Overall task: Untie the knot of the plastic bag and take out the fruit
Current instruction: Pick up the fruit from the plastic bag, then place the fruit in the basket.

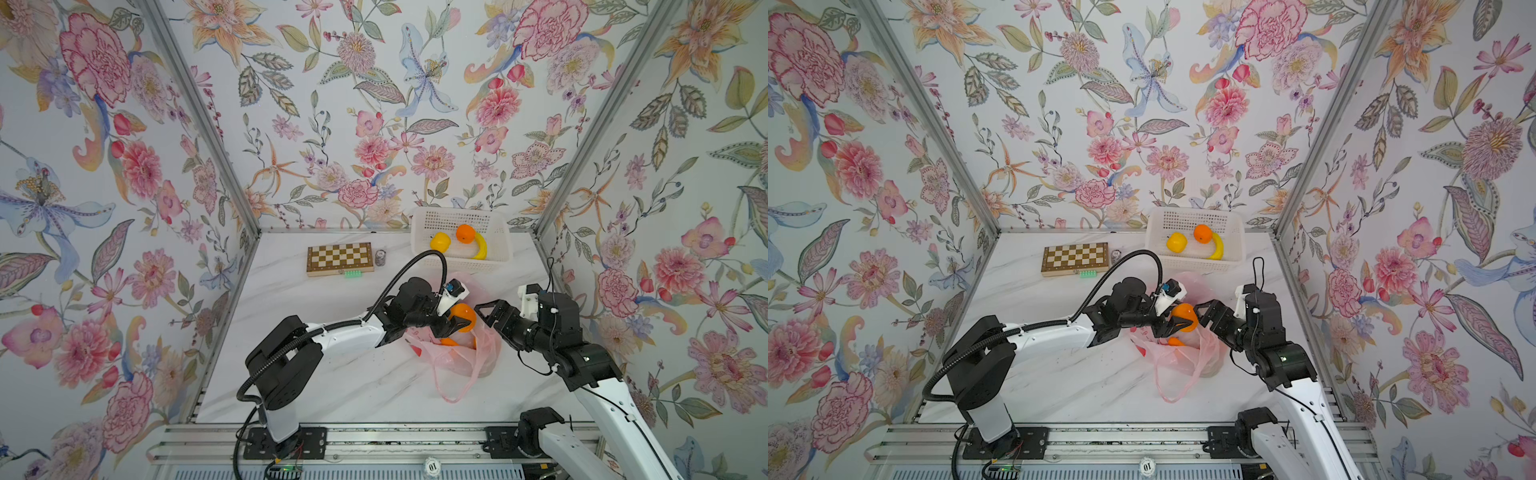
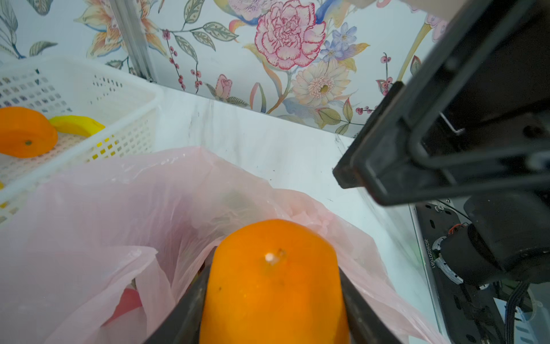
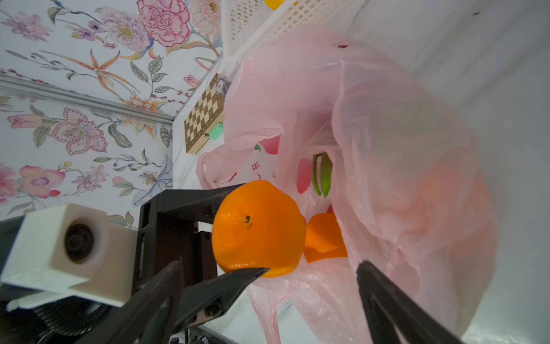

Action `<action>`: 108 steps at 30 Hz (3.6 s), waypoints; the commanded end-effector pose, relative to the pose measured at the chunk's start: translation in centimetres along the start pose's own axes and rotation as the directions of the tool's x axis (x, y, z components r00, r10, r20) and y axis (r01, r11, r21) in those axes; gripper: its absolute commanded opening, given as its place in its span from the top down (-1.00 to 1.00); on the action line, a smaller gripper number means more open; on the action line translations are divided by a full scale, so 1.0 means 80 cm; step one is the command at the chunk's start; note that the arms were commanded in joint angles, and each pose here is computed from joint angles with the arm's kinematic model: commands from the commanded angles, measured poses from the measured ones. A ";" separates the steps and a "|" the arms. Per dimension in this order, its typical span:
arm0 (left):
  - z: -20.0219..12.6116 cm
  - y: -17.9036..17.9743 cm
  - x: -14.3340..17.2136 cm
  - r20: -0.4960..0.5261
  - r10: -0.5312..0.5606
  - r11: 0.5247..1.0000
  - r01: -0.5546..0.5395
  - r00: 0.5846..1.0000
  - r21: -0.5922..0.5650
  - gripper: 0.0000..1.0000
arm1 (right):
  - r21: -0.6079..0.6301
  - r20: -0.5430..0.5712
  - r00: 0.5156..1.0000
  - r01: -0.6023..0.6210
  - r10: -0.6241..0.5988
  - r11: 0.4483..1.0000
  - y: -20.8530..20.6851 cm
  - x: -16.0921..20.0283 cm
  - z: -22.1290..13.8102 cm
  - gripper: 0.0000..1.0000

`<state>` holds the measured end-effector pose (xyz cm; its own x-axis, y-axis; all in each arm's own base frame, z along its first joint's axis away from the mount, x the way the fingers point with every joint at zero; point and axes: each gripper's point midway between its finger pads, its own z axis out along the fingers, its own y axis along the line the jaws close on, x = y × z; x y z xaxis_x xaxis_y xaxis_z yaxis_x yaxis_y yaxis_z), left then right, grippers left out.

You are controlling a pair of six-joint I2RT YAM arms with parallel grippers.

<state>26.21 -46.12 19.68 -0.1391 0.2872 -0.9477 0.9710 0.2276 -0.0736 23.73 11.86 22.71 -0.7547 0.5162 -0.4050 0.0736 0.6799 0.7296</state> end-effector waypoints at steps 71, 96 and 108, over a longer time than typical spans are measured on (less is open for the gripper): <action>-0.149 0.099 -0.068 0.115 -0.099 0.895 0.139 0.988 -0.425 -0.98 | 0.160 0.087 0.952 0.276 -0.292 0.948 0.074 -0.263 0.189 0.01; -0.197 0.204 -0.031 0.163 -0.249 0.822 0.297 0.955 -0.486 -0.97 | 0.392 -0.022 0.990 0.139 -0.142 0.910 -0.120 -0.318 0.415 0.00; -0.195 0.195 -0.031 0.142 -0.214 0.838 0.257 0.966 -0.481 -0.98 | 0.424 0.051 0.981 0.150 -0.190 0.893 -0.077 -0.349 0.351 -0.77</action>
<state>38.99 -28.57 24.46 -0.3580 0.0858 -0.9298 0.6602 0.7274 -0.1871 63.49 8.65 6.88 -0.7739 0.4126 -0.4804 0.2467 0.8951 0.3714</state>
